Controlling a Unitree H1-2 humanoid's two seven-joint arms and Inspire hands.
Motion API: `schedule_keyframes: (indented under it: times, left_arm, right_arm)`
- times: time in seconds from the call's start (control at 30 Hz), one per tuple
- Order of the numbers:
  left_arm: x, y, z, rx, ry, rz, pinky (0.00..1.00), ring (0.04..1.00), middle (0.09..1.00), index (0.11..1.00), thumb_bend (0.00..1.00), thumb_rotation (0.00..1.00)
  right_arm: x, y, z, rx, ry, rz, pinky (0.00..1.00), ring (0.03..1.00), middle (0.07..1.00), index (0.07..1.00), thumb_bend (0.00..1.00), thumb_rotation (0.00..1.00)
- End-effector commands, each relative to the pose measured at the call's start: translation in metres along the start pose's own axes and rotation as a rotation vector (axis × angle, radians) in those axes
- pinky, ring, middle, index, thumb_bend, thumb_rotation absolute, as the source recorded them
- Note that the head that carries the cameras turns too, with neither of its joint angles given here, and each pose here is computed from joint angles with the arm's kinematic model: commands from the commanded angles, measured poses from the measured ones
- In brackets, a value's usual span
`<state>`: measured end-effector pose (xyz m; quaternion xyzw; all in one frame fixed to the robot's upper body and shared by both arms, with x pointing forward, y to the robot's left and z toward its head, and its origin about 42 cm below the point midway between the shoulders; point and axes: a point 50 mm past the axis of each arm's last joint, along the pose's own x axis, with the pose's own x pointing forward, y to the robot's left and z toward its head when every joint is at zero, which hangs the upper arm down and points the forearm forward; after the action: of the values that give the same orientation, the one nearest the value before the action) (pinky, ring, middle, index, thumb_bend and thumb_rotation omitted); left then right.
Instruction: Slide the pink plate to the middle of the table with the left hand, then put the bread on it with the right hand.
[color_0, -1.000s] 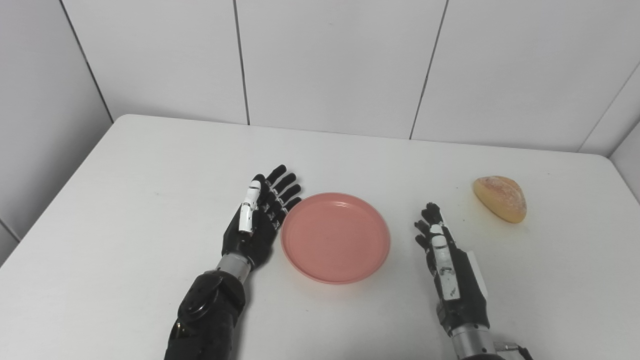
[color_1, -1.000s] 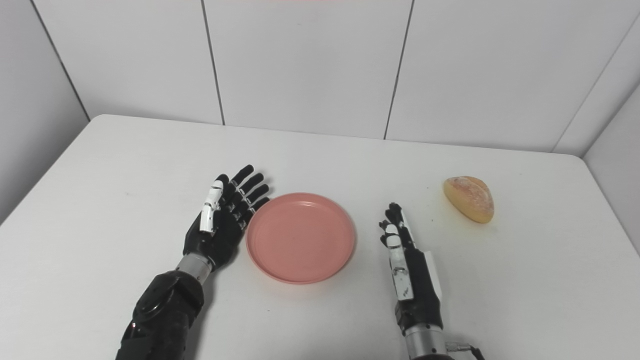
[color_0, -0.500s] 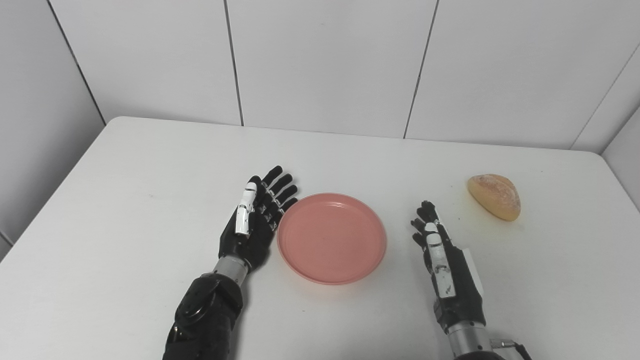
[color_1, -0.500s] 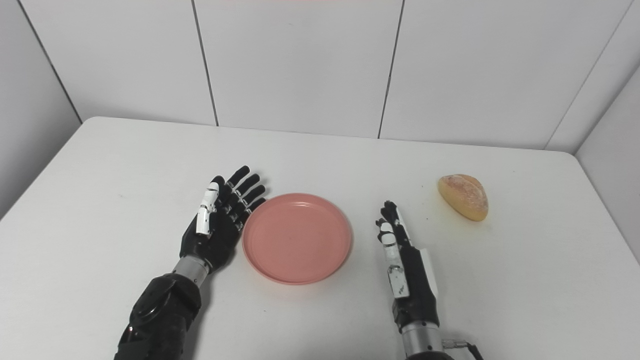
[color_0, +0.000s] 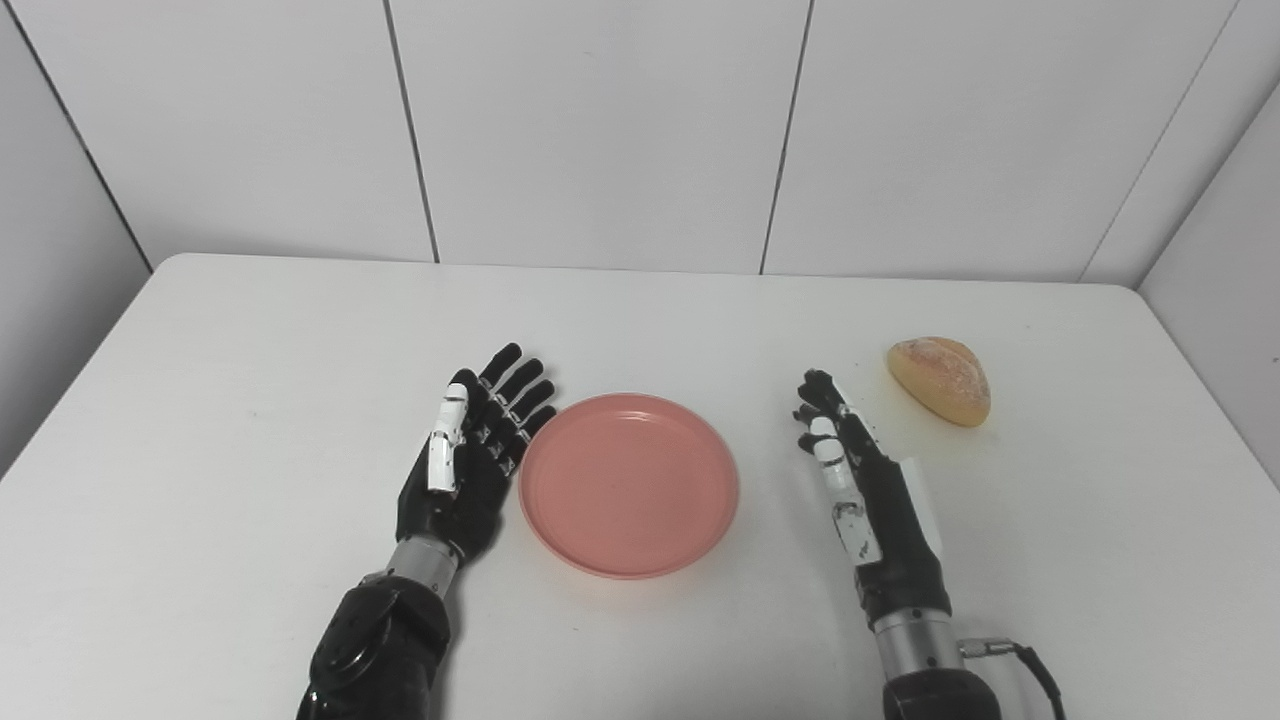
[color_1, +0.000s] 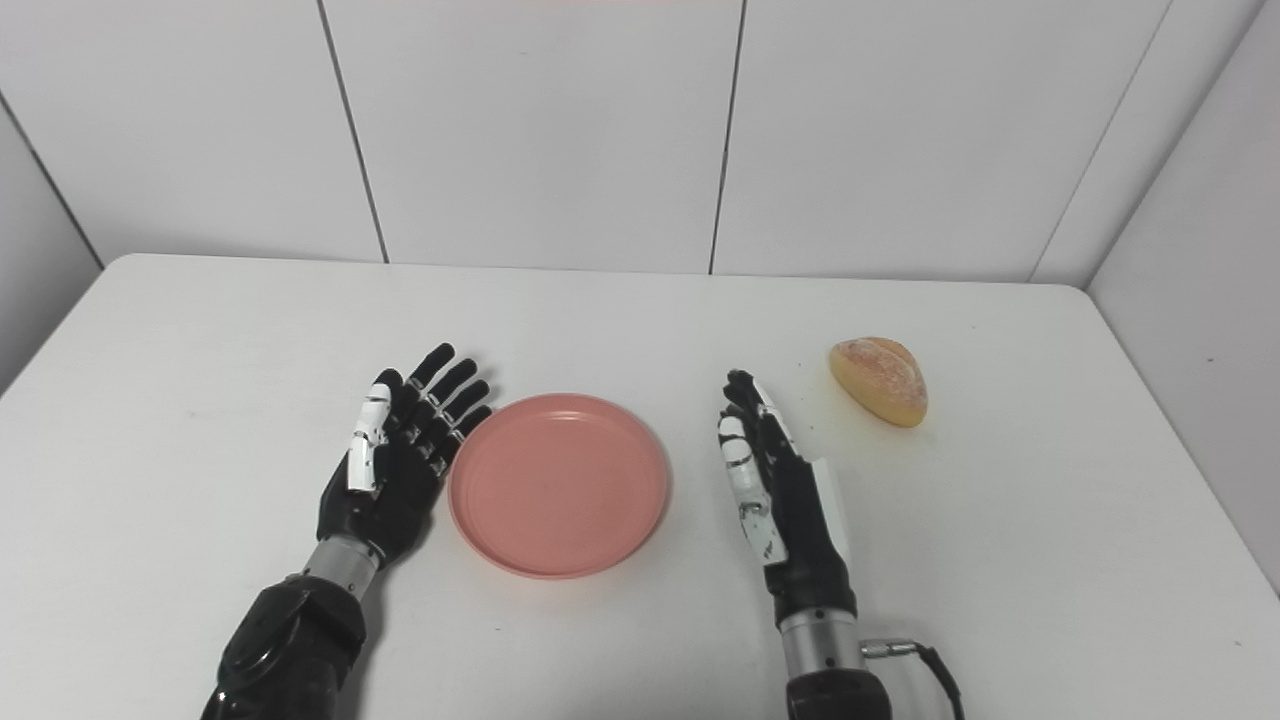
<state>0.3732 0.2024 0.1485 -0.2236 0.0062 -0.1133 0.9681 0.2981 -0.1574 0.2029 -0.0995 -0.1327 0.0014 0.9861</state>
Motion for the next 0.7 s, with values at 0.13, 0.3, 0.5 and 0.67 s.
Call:
schedule_keyframes:
  times: [0.13,0.3,0.5,0.67]
  left_arm:
    - [-0.006,0.013,-0.015,-0.034,0.048,0.031,0.89,0.882,0.884,0.872,0.37,1.00]
    - [-0.007,0.019,-0.017,-0.046,0.045,0.017,0.90,0.888,0.891,0.881,0.36,1.00]
    - [-0.007,0.022,-0.019,-0.059,0.047,0.012,0.89,0.882,0.886,0.880,0.36,1.00]
    - [-0.010,0.027,-0.020,-0.080,0.051,0.018,0.92,0.899,0.896,0.887,0.36,1.00]
  right_arm:
    - [0.013,-0.016,0.027,-0.138,-0.068,-0.083,0.77,0.856,0.881,0.891,0.60,0.94]
    - [0.021,-0.023,0.040,-0.265,-0.093,-0.128,0.78,0.830,0.858,0.876,0.75,0.83]
    - [0.031,-0.033,0.048,-0.331,-0.151,-0.199,0.79,0.828,0.854,0.873,0.82,0.67]
    - [0.042,-0.045,0.051,-0.413,-0.182,-0.277,0.76,0.823,0.850,0.873,0.81,0.49]
